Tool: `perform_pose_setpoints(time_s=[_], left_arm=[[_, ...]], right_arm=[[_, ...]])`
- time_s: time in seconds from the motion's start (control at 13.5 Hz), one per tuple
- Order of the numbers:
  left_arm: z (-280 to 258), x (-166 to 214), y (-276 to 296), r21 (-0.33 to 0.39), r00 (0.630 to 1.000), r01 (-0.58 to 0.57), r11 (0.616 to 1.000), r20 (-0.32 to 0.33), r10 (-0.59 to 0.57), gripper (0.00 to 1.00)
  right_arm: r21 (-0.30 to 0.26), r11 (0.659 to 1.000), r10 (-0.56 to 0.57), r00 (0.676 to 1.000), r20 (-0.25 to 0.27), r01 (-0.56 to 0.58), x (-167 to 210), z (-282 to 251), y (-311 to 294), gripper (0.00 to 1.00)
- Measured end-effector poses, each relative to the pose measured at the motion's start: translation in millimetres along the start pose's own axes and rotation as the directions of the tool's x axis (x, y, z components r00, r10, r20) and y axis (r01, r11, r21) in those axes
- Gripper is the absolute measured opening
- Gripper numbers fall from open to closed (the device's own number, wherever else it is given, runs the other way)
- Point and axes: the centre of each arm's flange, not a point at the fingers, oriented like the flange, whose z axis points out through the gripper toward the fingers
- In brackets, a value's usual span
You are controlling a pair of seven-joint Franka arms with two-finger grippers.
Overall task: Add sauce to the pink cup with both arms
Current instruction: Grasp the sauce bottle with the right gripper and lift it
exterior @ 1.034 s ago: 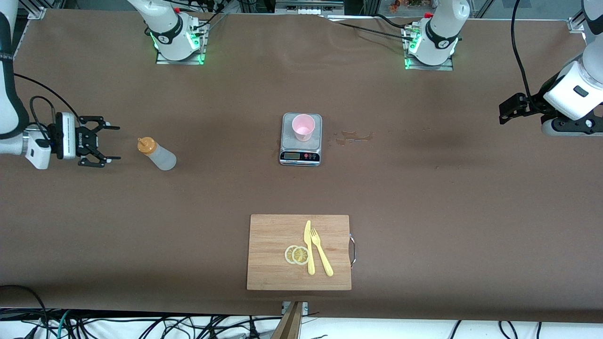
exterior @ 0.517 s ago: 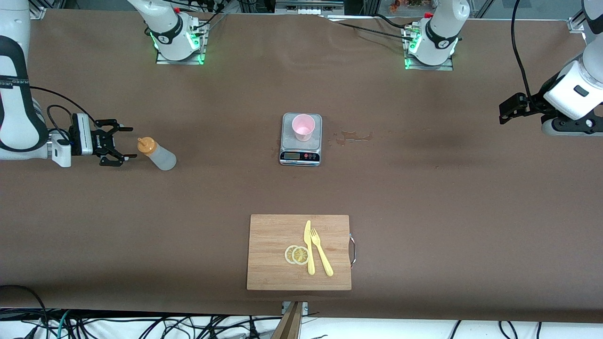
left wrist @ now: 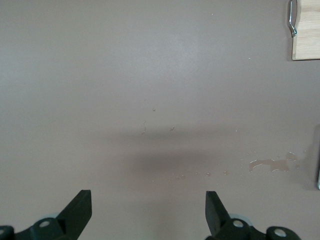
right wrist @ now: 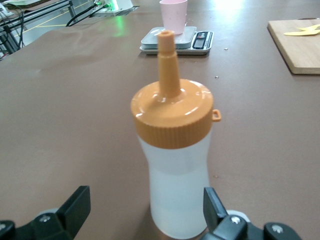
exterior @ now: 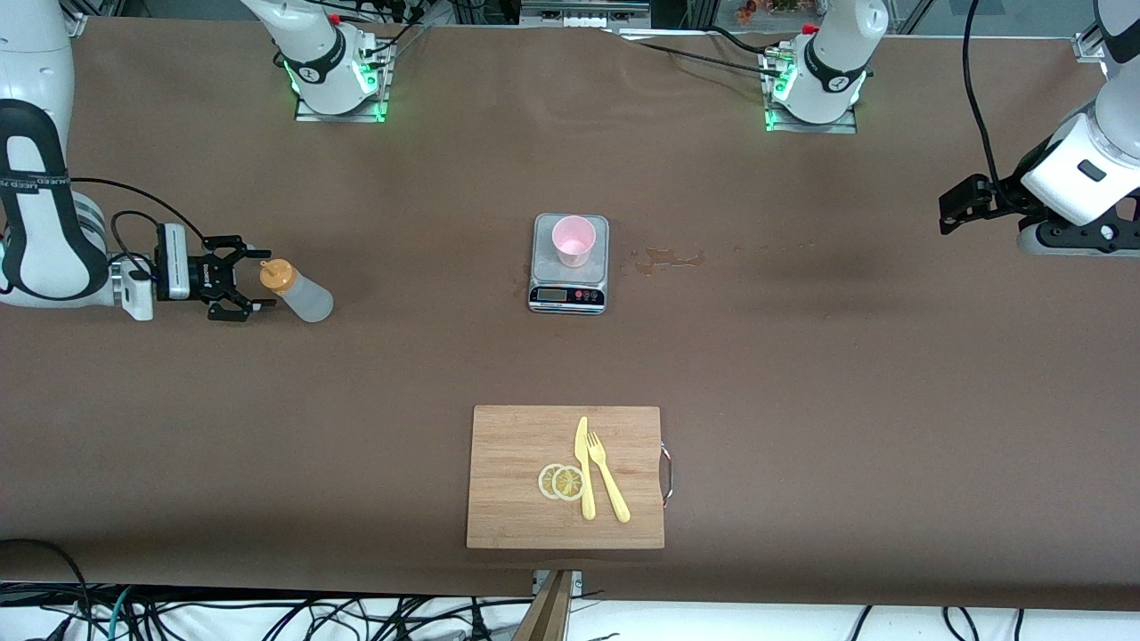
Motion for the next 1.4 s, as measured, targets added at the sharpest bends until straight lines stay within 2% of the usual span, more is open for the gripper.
perform_pose_setpoints(time_s=[0.59,0.96,1.11,1.18,1.33,1.4], left_arm=[[0.7,-0.8,-2.0,0.0,1.0,0.004,1.0,0.008,-0.004,1.0],[0.8,-0.9,-2.0,0.0,1.0,0.004,1.0,0.009,-0.004,1.0],[0.9,-1.0,-2.0,0.0,1.0,0.003,1.0,0.01,-0.003,1.0],[0.9,-1.0,-2.0,0.0,1.0,0.003,1.0,0.01,-0.003,1.0],[0.9,-1.0,-2.0,0.0,1.0,0.003,1.0,0.01,-0.003,1.0],[0.9,-1.1,-2.0,0.0,1.0,0.003,1.0,0.01,-0.003,1.0]], right_arm=[[-0.032,0.999,0.02,0.998,-0.053,-0.022,-5.2,18.9,8.8,1.0],[-0.031,1.0,-0.001,0.998,-0.06,-0.001,5.3,30.1,24.3,0.99],[-0.032,0.999,-0.004,0.998,-0.061,0.002,7.9,35.9,27.9,0.89],[-0.031,1.0,-0.002,0.998,-0.06,0.001,7.3,38.8,29.0,0.88],[-0.025,1.0,0.001,0.998,-0.061,-0.003,5.2,42.9,29.1,0.69],[-0.024,1.0,0.004,0.998,-0.061,-0.005,3.7,43.8,28.8,0.68]])
